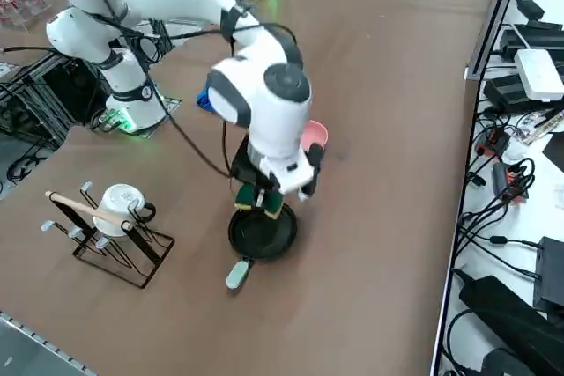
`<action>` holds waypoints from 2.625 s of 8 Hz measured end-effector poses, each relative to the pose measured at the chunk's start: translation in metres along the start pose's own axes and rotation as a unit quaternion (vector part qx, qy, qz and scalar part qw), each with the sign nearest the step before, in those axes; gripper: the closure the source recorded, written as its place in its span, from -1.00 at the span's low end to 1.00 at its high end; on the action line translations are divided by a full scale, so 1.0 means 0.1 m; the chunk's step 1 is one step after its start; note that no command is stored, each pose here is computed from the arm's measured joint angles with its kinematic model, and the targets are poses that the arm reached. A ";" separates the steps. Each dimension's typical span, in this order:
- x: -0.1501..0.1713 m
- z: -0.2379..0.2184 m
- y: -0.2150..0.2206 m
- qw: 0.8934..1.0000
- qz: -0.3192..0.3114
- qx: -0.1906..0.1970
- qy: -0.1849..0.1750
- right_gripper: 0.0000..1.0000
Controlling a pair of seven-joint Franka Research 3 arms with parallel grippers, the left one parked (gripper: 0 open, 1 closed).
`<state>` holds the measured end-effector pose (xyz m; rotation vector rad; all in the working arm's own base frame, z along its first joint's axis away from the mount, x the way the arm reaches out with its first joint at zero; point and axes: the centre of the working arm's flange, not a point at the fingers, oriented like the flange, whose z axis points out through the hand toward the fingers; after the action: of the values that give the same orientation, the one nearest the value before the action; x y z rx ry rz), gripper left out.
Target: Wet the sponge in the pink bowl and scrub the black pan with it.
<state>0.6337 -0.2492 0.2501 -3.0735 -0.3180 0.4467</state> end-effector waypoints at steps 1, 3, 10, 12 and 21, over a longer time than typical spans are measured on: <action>0.02 0.14 0.06 1.000 0.000 0.001 -0.001 0.30; 0.02 0.34 0.21 1.000 -0.003 -0.014 0.002 0.29; 0.11 0.49 0.37 0.998 -0.028 -0.037 0.031 0.29; 0.28 0.42 0.15 0.997 -0.046 -0.040 0.037 0.29; 0.19 0.57 -0.06 0.998 -0.050 0.008 -0.035 0.29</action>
<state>0.6339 -0.2396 0.1908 -3.0144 -0.4639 0.5512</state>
